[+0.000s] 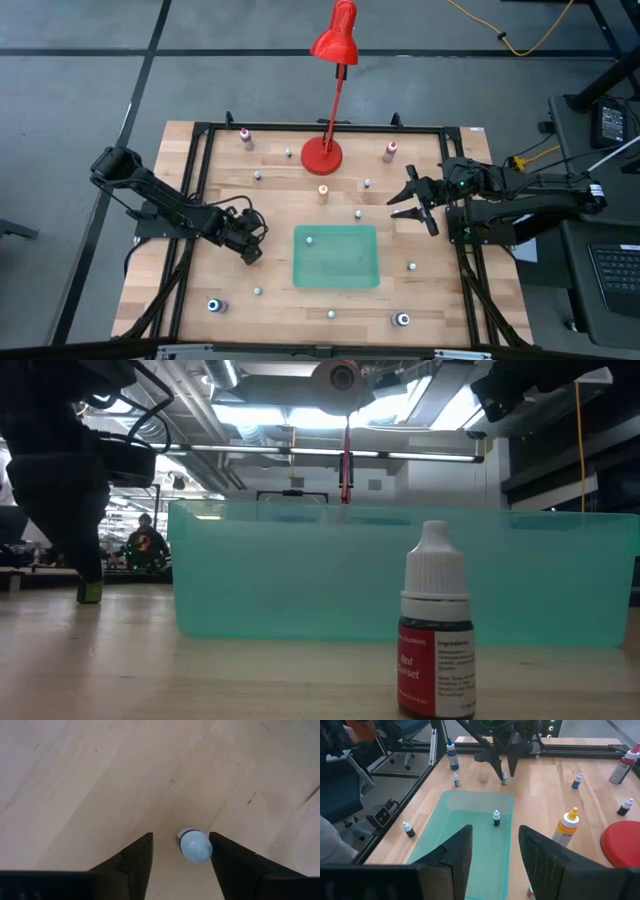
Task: Pick & Place food coloring
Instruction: Put the small green food coloring bottle into the blue bin, then put the small blue food coloring bottle into the blue bin
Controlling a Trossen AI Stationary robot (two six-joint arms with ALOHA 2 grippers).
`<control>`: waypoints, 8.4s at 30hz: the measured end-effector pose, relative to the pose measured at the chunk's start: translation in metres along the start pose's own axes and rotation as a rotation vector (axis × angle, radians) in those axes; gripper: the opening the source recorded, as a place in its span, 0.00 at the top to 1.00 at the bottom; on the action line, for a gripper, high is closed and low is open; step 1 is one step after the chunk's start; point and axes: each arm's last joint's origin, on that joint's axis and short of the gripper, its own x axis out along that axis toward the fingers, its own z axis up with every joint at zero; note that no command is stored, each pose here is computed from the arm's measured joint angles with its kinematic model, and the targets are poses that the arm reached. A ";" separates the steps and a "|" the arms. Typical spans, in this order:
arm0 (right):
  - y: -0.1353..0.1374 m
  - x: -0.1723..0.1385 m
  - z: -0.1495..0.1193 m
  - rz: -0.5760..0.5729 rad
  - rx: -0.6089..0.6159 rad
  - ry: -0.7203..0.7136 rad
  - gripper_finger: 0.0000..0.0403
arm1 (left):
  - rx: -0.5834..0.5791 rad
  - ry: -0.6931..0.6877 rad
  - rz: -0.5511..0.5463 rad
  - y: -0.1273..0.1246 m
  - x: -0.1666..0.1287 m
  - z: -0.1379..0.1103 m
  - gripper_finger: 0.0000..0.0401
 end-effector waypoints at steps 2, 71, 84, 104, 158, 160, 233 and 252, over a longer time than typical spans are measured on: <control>0.000 0.000 0.000 0.000 -0.001 0.000 0.60 | 0.000 0.002 -0.001 0.000 0.000 0.000 0.59; 0.003 0.000 -0.008 0.092 0.013 0.079 0.60 | 0.238 0.025 -0.046 -0.153 0.015 0.110 0.86; 0.003 0.000 -0.009 0.091 -0.001 0.083 0.60 | 0.199 0.032 -0.067 -0.140 0.035 0.112 0.85; 0.003 0.000 -0.009 0.091 -0.001 0.083 0.60 | 0.209 0.083 -0.103 -0.138 0.034 0.116 0.68; 0.003 -0.001 -0.010 0.092 -0.028 0.096 0.60 | -0.070 0.145 -0.043 -0.153 -0.074 -0.028 0.38; 0.003 -0.001 -0.010 0.092 -0.022 0.096 0.60 | -0.073 0.159 -0.049 -0.150 -0.064 -0.032 0.38; 0.003 -0.001 -0.010 0.090 0.003 0.096 0.60 | 0.229 -0.042 -0.284 -0.152 -0.132 0.130 0.84; 0.003 -0.001 -0.010 0.091 0.004 0.098 0.60 | 0.397 -0.040 -0.226 -0.172 -0.046 0.130 0.84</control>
